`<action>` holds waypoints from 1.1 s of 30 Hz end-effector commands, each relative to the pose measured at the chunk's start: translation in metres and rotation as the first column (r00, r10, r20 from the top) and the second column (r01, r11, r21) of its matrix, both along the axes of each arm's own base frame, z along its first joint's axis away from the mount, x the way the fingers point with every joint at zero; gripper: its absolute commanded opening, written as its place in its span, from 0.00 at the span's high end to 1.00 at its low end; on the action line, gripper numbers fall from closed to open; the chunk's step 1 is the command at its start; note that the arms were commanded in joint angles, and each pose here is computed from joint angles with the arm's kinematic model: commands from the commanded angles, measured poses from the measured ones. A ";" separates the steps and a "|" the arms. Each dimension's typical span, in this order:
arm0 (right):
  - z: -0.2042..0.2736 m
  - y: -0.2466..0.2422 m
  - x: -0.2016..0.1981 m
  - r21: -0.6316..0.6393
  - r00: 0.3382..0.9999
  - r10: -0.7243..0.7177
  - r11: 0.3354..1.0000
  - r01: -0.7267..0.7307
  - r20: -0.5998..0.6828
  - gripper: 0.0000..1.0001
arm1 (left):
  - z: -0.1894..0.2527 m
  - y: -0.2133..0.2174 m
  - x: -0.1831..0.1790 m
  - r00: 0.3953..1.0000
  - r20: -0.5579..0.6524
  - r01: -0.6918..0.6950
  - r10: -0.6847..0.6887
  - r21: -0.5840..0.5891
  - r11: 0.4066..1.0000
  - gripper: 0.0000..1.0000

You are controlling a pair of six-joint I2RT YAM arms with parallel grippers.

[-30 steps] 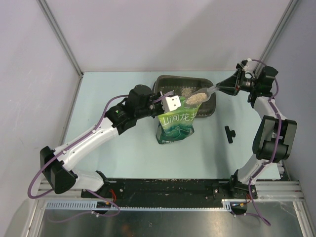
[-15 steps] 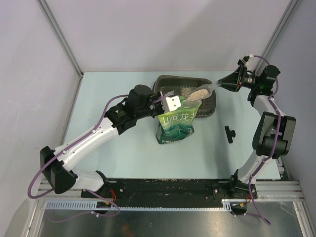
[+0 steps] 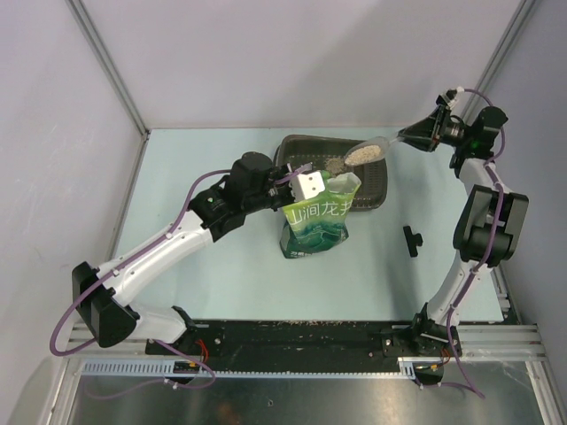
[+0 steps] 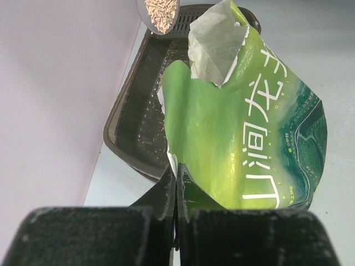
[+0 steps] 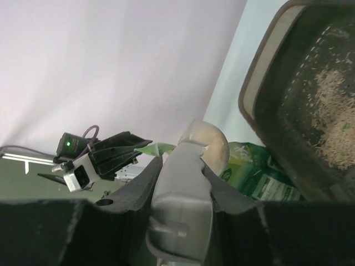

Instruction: Fill the litter box with clean litter

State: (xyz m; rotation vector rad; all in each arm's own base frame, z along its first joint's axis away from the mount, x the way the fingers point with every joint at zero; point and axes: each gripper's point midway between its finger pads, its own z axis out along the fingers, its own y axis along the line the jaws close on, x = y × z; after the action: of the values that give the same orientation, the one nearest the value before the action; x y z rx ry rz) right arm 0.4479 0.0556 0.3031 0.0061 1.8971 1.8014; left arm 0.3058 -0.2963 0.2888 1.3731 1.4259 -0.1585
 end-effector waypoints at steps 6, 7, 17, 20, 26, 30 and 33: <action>-0.035 -0.016 0.040 -0.010 0.995 -0.098 0.995 0.098 0.013 1.00 | 0.015 0.005 0.008 0.999 0.043 -0.033 0.034 -0.017 0.999 1.00; -0.040 -0.018 0.043 -0.011 0.994 -0.107 0.994 0.107 0.006 1.00 | 0.014 0.004 0.008 0.999 0.041 -0.033 0.034 -0.015 0.999 1.00; -0.089 -0.029 0.059 -0.246 0.978 -0.210 0.948 0.201 -0.010 1.00 | 0.009 0.005 0.004 0.999 0.025 -0.032 0.032 -0.004 0.999 1.00; -0.095 -0.033 0.057 -0.327 0.973 -0.228 0.918 0.224 0.027 1.00 | 0.008 0.005 0.003 0.999 0.023 -0.027 0.027 -0.002 1.000 1.00; -0.099 -0.030 0.048 -0.440 0.972 -0.219 0.867 0.232 0.082 1.00 | 0.007 0.006 0.002 0.999 0.025 -0.020 0.020 -0.003 1.000 1.00; -0.089 -0.024 0.039 -0.480 0.970 -0.210 0.843 0.243 0.122 1.00 | 0.006 0.005 0.000 1.000 0.023 -0.008 0.008 -0.001 1.000 1.00; -0.088 -0.020 0.034 -0.519 0.969 -0.205 0.818 0.248 0.140 1.00 | 0.004 0.004 -0.004 1.000 0.012 0.001 -0.001 -0.006 1.000 1.00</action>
State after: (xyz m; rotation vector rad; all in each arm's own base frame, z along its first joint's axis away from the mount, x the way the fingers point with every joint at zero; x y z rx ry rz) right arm 0.4922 0.0333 0.1821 0.1079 2.2000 1.2243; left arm 0.3052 -0.2952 0.2856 1.3794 1.4362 -0.1564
